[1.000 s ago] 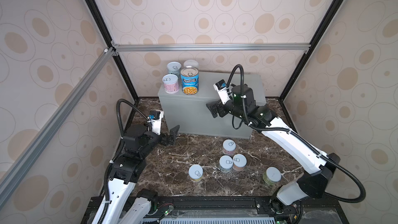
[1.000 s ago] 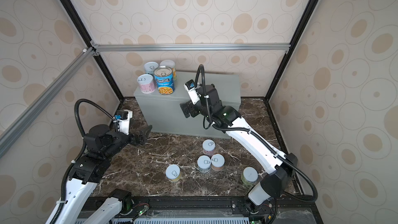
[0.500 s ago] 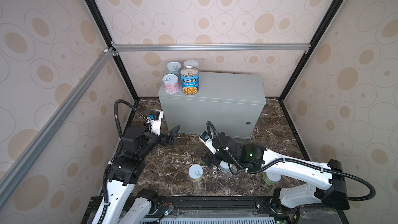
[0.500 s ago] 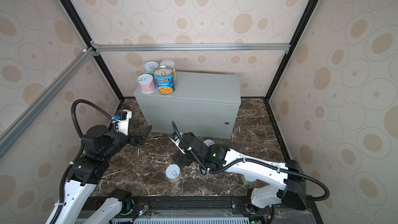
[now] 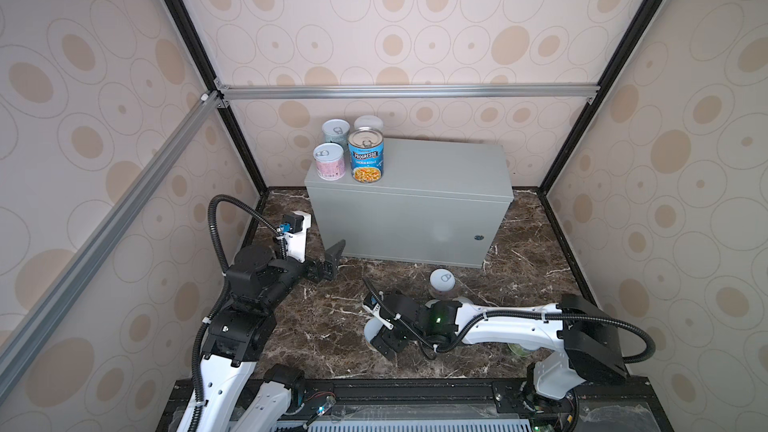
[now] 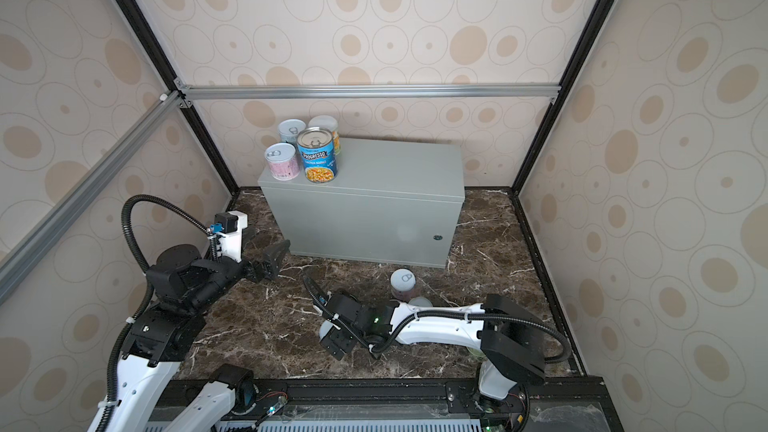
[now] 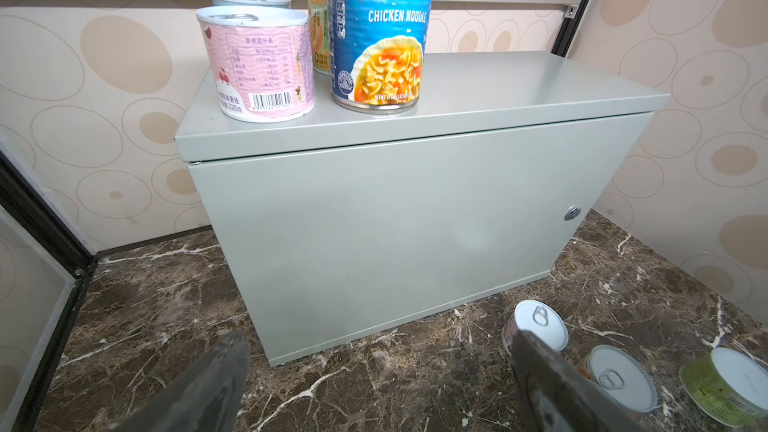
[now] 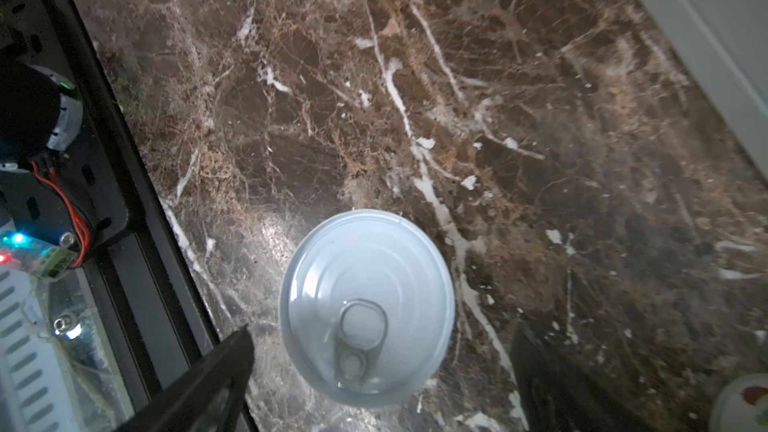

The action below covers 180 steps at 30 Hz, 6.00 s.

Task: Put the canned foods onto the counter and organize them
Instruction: 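Close the right gripper around the yellow-labelled can, then lift the yellow-labelled can with the right gripper up onto the cabinet top, then lower the yellow-labelled can beside the orange-label cup and open the right gripper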

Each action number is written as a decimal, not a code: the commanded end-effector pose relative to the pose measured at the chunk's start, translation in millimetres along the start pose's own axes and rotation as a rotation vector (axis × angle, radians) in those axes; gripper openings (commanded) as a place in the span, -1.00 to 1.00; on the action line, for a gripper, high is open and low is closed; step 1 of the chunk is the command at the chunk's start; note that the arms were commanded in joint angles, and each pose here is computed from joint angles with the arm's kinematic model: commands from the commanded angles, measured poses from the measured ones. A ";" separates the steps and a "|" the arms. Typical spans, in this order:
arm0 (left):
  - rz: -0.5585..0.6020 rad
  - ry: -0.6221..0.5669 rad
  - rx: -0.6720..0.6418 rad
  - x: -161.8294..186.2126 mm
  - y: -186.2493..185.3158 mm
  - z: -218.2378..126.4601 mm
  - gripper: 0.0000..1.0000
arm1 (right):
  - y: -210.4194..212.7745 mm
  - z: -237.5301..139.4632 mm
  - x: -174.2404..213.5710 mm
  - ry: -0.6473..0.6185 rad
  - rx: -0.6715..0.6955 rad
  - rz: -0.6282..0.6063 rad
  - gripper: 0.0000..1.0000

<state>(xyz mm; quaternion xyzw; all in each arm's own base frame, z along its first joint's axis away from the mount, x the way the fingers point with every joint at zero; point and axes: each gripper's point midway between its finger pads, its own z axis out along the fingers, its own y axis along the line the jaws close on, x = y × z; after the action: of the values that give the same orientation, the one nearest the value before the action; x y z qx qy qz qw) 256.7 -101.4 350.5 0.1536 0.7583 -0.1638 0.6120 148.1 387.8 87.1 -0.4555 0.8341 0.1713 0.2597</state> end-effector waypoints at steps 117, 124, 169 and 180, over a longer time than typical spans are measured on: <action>0.102 -0.195 0.123 -24.1 -20.9 6.2 0.96 | -306.2 -228.1 -260.6 -0.537 0.493 0.246 0.97; 0.099 -0.214 0.135 -26.1 -23.6 2.8 0.96 | -298.4 -222.1 -252.3 -0.530 0.487 0.230 0.63; 0.128 -0.230 0.099 -25.3 -18.6 0.2 0.96 | -258.3 -177.2 -294.2 -0.598 0.176 0.081 0.23; 0.128 -0.229 0.102 -25.9 -19.5 -0.5 0.96 | -289.2 -181.7 -283.8 -0.577 0.306 0.173 0.22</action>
<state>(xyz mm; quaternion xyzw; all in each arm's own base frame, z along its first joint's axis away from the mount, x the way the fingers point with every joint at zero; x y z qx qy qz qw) 257.3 -118.7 366.5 0.2034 0.6780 -0.1856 0.6816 460.6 341.3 382.6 -0.3023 0.7678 0.2046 0.5265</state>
